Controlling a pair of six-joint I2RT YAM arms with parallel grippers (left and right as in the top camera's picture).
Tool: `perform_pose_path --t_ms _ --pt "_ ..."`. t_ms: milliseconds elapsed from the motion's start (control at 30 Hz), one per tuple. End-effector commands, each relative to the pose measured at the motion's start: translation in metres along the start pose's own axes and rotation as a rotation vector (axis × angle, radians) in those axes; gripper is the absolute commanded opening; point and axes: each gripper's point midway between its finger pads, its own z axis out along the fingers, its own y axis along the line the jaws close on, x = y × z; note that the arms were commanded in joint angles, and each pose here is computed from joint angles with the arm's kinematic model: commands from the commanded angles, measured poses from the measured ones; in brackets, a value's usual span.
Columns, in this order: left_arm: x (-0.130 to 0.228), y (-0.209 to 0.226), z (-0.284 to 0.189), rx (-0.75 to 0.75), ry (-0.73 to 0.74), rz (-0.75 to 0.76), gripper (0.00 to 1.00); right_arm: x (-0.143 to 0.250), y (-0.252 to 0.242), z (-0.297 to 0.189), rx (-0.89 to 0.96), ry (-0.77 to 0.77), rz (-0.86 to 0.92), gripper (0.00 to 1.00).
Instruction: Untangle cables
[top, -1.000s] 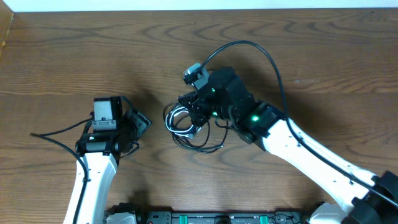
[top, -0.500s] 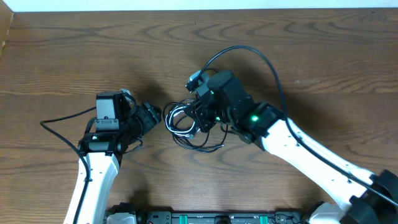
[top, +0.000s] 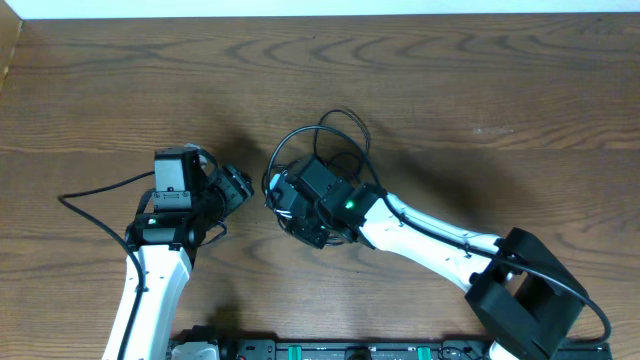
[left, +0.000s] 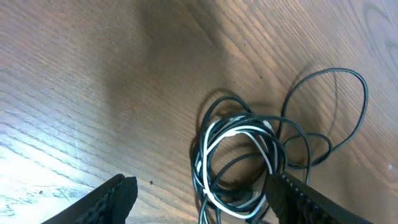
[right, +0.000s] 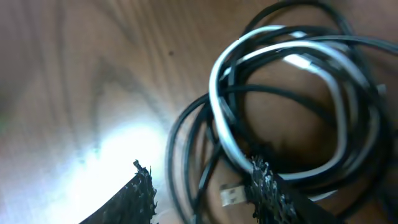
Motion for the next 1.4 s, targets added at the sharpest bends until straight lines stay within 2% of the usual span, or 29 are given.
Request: perform_pose_path --t_ms 0,67,133,200,300,333,467,600,700,767,833,867,900,967,1000,1100,1200,1300,1367 --pt "-0.006 0.004 0.0 -0.028 -0.022 0.013 0.73 0.007 -0.016 0.015 0.092 0.029 -0.038 0.41" --pt "-0.006 0.004 0.0 -0.028 -0.022 0.013 0.73 0.007 -0.017 0.022 0.09 0.025 -0.038 0.36" --pt "-0.006 0.004 0.0 -0.028 -0.022 0.013 0.73 0.01 -0.014 0.028 0.079 0.035 -0.041 0.38" --pt "-0.006 0.004 0.0 -0.028 -0.022 0.013 0.74 0.013 -0.012 0.031 0.074 0.045 -0.045 0.35" --pt "-0.006 0.004 0.0 -0.028 -0.022 0.013 0.74 0.007 -0.012 0.033 0.077 0.023 -0.049 0.2" --pt "-0.006 0.004 0.0 -0.028 -0.022 0.013 0.73 0.004 -0.013 0.033 0.08 0.01 -0.049 0.2" --pt "-0.004 0.005 0.0 -0.033 -0.015 0.012 0.74 0.003 -0.013 0.033 0.081 0.003 -0.05 0.36" --pt "-0.001 0.007 0.0 -0.044 -0.002 0.009 0.75 0.006 -0.012 0.033 0.078 0.016 -0.049 0.39" --pt "-0.001 0.007 0.0 -0.044 -0.003 0.009 0.75 0.008 -0.012 0.035 0.077 0.025 -0.048 0.48" --pt "-0.001 0.007 0.0 -0.044 -0.002 0.009 0.75 0.013 -0.012 0.04 0.074 0.037 -0.047 0.48" --pt "-0.001 0.007 0.0 -0.044 -0.003 0.009 0.75 0.018 -0.013 0.049 0.072 0.053 -0.045 0.35" --pt "-0.001 0.007 0.0 -0.044 -0.003 0.009 0.75 0.018 -0.013 0.049 0.072 0.053 -0.045 0.25" --pt "-0.001 0.007 0.0 -0.044 -0.002 0.009 0.75 0.018 -0.013 0.049 0.073 0.051 -0.045 0.11" --pt "-0.001 0.007 0.0 -0.044 -0.002 0.009 0.76 0.012 -0.014 0.045 0.076 0.032 -0.046 0.01" --pt "-0.001 0.007 0.0 -0.044 -0.003 0.009 0.79 0.004 -0.014 0.04 0.08 0.01 -0.046 0.01" --pt "-0.001 0.007 0.0 -0.044 -0.002 0.009 0.8 -0.021 -0.014 0.013 0.092 -0.07 -0.012 0.01" --pt "-0.001 0.007 0.0 -0.044 -0.002 0.009 0.8 -0.057 -0.01 -0.043 0.107 -0.209 0.024 0.01" --pt "0.0 0.007 0.0 -0.043 -0.001 0.008 0.81 -0.074 -0.005 -0.082 0.105 -0.297 0.081 0.01" --pt "0.002 0.004 0.0 -0.025 0.013 -0.026 0.92 -0.083 0.006 -0.109 0.062 -0.351 0.075 0.01"
